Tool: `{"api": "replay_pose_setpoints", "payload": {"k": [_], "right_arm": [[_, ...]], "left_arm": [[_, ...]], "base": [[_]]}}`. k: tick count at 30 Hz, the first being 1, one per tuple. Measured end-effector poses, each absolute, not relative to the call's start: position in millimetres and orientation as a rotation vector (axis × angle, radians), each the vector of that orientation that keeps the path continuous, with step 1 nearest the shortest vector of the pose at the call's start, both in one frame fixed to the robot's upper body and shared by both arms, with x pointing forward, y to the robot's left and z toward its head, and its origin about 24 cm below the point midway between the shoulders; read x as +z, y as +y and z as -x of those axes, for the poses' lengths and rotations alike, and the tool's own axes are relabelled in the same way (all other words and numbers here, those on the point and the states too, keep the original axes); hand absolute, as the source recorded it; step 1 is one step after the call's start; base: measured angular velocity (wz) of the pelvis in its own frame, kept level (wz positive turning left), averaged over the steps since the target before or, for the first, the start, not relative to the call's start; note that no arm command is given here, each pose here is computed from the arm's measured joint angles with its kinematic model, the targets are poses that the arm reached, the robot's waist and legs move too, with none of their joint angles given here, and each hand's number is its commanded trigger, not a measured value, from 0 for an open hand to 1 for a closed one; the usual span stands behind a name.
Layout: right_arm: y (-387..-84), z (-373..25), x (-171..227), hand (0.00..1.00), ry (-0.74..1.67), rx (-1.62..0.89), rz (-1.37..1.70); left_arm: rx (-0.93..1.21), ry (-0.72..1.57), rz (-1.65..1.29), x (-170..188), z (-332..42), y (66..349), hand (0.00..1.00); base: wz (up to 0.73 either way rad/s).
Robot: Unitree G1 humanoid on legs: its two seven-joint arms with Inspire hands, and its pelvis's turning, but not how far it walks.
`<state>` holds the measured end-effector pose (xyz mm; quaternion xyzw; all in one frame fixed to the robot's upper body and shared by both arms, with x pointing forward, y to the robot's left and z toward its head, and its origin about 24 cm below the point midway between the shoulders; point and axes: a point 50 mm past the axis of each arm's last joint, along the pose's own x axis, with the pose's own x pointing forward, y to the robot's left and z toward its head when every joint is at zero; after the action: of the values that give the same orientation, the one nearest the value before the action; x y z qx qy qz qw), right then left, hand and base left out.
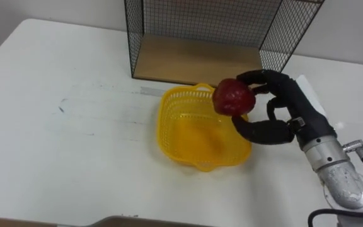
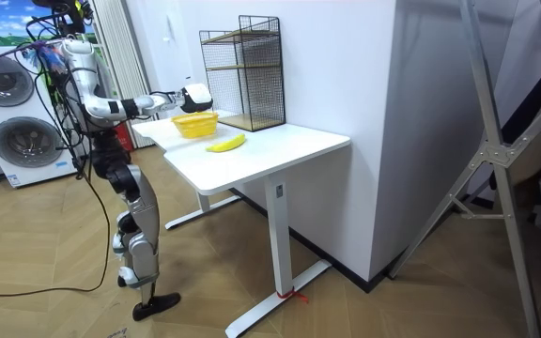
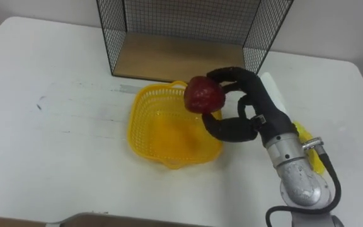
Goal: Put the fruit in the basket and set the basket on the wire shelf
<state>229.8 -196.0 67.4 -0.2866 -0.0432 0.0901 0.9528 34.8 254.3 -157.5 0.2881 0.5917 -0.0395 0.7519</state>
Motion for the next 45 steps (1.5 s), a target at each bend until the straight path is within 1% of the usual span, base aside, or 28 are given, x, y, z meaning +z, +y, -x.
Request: {"api": "replay_pose_setpoints", "payload": {"k": [1, 2, 3, 4, 35, 41, 45], "right_arm": [[-193.0, -229.7, 65.3, 1.00, -0.076, 0.202, 0.580], [-191.6, -229.6, 64.3, 0.50, -0.072, 0.211, 0.579], [-188.8, -229.3, 62.6, 0.18, -0.064, 0.227, 0.577], [-186.6, -229.1, 61.7, 0.00, -0.062, 0.240, 0.575], [-187.9, -227.8, 56.3, 0.00, -0.034, 0.251, 0.571], [-199.9, -228.7, 53.0, 0.00, -0.021, 0.176, 0.569], [-217.0, -229.3, 62.5, 0.00, -0.063, 0.058, 0.514]], "left_arm": [[-0.085, 1.283, -0.631, -157.0, -37.1, 254.2, 0.00], [-0.085, 1.279, -0.631, -156.7, -38.0, 254.2, 0.00], [-0.083, 1.276, -0.633, -156.5, -38.7, 254.3, 0.00], [-0.081, 1.275, -0.635, -156.5, -38.6, 254.4, 0.00], [-0.076, 1.268, -0.633, -155.0, -32.2, 253.1, 0.00], [-0.078, 1.267, -0.627, -155.5, -31.8, 251.2, 0.00], [-0.088, 1.289, -0.615, -158.0, -24.4, 250.3, 0.00]], "base": [[0.00], [0.00], [0.00], [0.00], [0.00], [0.00], [0.00]]}}
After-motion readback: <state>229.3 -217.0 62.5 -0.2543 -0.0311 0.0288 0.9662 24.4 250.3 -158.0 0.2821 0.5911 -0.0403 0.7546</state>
